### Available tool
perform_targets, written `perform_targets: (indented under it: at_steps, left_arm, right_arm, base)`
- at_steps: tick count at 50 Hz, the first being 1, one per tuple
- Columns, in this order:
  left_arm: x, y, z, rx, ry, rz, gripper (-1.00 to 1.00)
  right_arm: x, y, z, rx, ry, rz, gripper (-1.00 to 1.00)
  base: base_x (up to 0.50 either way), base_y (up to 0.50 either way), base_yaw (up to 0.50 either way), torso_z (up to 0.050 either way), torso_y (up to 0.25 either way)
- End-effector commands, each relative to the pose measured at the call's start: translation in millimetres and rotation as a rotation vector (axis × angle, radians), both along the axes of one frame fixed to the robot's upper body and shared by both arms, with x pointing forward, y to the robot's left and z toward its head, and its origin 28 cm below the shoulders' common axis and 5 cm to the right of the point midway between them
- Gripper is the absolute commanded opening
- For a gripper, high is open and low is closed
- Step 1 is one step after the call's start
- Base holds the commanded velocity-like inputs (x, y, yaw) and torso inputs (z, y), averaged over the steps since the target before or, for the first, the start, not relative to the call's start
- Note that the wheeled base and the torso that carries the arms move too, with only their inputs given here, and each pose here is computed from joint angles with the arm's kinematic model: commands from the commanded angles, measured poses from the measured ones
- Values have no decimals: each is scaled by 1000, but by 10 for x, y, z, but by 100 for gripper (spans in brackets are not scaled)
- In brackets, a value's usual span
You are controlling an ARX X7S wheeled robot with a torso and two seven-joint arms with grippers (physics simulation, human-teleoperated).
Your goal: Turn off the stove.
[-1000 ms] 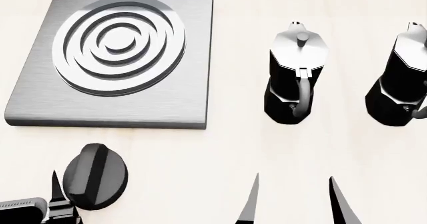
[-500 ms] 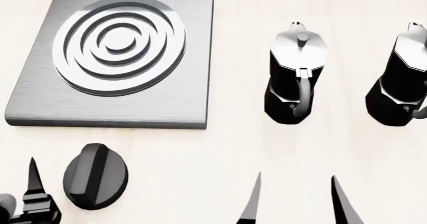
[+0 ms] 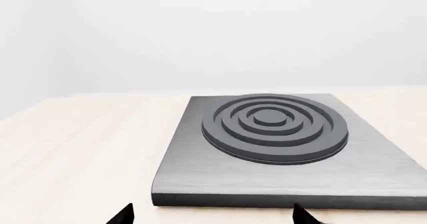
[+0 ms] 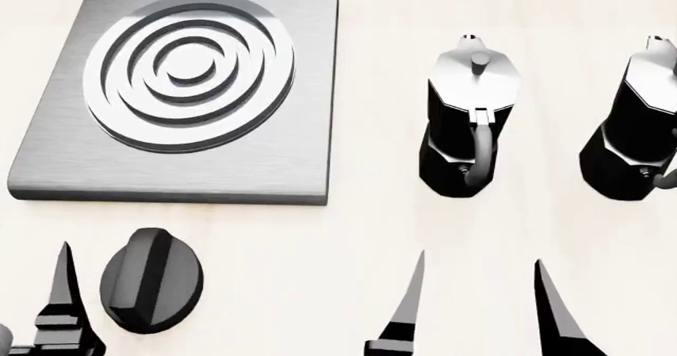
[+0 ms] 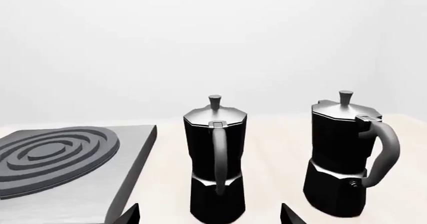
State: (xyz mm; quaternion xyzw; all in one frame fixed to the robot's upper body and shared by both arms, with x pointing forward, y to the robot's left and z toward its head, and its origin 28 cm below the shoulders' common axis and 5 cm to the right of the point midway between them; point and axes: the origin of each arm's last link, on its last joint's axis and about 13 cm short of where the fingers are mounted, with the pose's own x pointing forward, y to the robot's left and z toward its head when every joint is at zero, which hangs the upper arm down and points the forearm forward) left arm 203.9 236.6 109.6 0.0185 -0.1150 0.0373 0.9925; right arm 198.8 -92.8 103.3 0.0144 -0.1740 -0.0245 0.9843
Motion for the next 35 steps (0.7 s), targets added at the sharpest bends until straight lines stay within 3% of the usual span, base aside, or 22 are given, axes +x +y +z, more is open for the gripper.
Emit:
perform_targets:
  at_steps: [1,35]
  left_arm:
    - [-4,-27,80,-18,-41,-34,100]
    - [73,-94,335,-32,-116,-79,100]
  right_arm:
    - [108,-16,61,7,-40,-18,100]
    - [201,-6,299,13,-102,-12,100]
  base:
    - [0,0,0,0,0]
    - [0,0,0,0,0]
